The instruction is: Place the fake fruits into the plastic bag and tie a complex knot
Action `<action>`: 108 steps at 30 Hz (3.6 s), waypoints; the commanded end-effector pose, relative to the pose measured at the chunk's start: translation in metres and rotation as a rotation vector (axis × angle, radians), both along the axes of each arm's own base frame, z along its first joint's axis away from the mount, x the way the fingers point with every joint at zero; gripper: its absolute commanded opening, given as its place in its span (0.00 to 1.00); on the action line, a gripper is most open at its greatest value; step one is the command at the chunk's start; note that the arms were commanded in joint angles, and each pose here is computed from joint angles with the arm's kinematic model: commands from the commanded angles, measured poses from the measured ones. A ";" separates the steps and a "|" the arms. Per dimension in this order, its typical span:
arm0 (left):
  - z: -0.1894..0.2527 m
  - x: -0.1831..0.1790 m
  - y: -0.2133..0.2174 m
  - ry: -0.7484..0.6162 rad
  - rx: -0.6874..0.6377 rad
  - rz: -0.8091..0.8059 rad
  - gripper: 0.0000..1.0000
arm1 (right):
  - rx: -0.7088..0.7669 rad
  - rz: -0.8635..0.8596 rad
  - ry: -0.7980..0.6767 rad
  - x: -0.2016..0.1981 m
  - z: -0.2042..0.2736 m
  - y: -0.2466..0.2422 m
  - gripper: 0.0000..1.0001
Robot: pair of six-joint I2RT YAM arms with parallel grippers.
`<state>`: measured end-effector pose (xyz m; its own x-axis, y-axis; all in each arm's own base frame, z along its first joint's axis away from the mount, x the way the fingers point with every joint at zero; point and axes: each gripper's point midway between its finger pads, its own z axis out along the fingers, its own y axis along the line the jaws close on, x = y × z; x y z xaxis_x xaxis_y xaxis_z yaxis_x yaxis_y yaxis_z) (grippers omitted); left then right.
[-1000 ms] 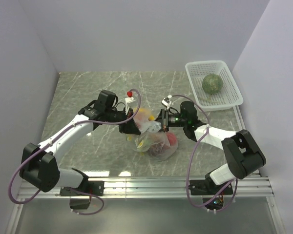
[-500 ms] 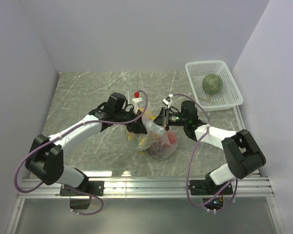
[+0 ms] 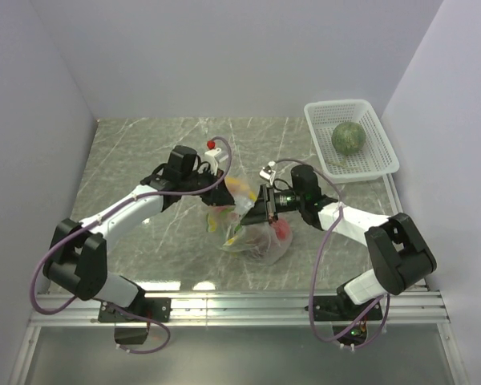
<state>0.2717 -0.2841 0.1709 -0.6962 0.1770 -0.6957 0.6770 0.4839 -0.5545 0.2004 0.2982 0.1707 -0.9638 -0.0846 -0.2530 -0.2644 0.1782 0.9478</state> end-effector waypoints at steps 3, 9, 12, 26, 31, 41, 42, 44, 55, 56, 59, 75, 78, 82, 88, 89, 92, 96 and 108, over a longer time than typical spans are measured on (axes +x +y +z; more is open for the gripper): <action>0.033 -0.020 -0.002 -0.081 -0.076 -0.104 0.00 | 0.039 0.040 -0.115 0.009 0.032 0.007 0.28; 0.032 -0.057 0.015 -0.046 -0.040 -0.173 0.00 | 0.107 0.051 -0.129 0.014 0.052 0.010 0.00; 0.033 -0.066 0.018 -0.008 -0.035 -0.185 0.00 | 0.128 0.034 -0.120 0.015 0.056 0.011 0.00; 0.042 -0.050 -0.001 0.115 -0.099 -0.158 0.00 | -0.160 0.046 -0.288 0.020 0.009 -0.009 0.48; 0.048 -0.040 -0.003 0.099 -0.107 -0.160 0.00 | -0.248 -0.002 -0.514 0.038 0.025 -0.031 0.81; 0.056 -0.041 -0.004 0.114 -0.131 -0.190 0.00 | -0.320 0.055 -1.178 0.058 0.072 -0.061 0.95; 0.054 -0.040 -0.003 0.118 -0.128 -0.187 0.00 | -0.310 0.070 -1.220 0.058 0.077 -0.058 0.97; 0.056 -0.041 -0.004 0.122 -0.129 -0.192 0.00 | -0.299 0.081 -1.269 0.063 0.091 -0.053 0.97; 0.057 -0.033 -0.003 0.162 -0.141 -0.188 0.00 | -0.289 0.328 -1.632 0.047 0.091 -0.034 1.00; 0.058 -0.035 -0.003 0.163 -0.145 -0.196 0.00 | -0.292 0.349 -1.684 0.049 0.089 -0.035 1.00; 0.058 -0.036 -0.004 0.167 -0.147 -0.203 0.00 | -0.316 0.385 -1.756 0.052 0.081 -0.038 1.00; 0.059 -0.034 -0.005 0.183 -0.155 -0.201 0.00 | -0.238 0.503 -1.865 0.035 0.084 -0.001 1.00; 0.060 -0.034 -0.005 0.180 -0.157 -0.201 0.00 | -0.242 0.514 -1.852 0.034 0.079 0.002 1.00; 0.061 -0.033 -0.005 0.191 -0.165 -0.185 0.00 | -0.237 0.518 -1.836 0.030 0.077 0.005 1.00; 0.059 -0.032 -0.004 0.198 -0.173 -0.173 0.00 | -0.203 0.396 -1.719 0.024 0.087 0.015 1.00; 0.059 -0.033 -0.004 0.198 -0.175 -0.176 0.00 | -0.218 0.364 -1.704 0.030 0.089 0.016 1.00; 0.061 -0.034 -0.004 0.195 -0.178 -0.179 0.00 | -0.244 0.291 -1.663 0.045 0.094 0.023 1.00; 0.065 -0.038 0.002 0.186 -0.180 -0.184 0.00 | -0.320 0.304 -1.636 0.060 0.081 0.011 1.00; 0.064 -0.055 0.015 0.140 -0.163 -0.224 0.00 | -0.434 0.276 -1.592 0.093 0.075 -0.001 0.54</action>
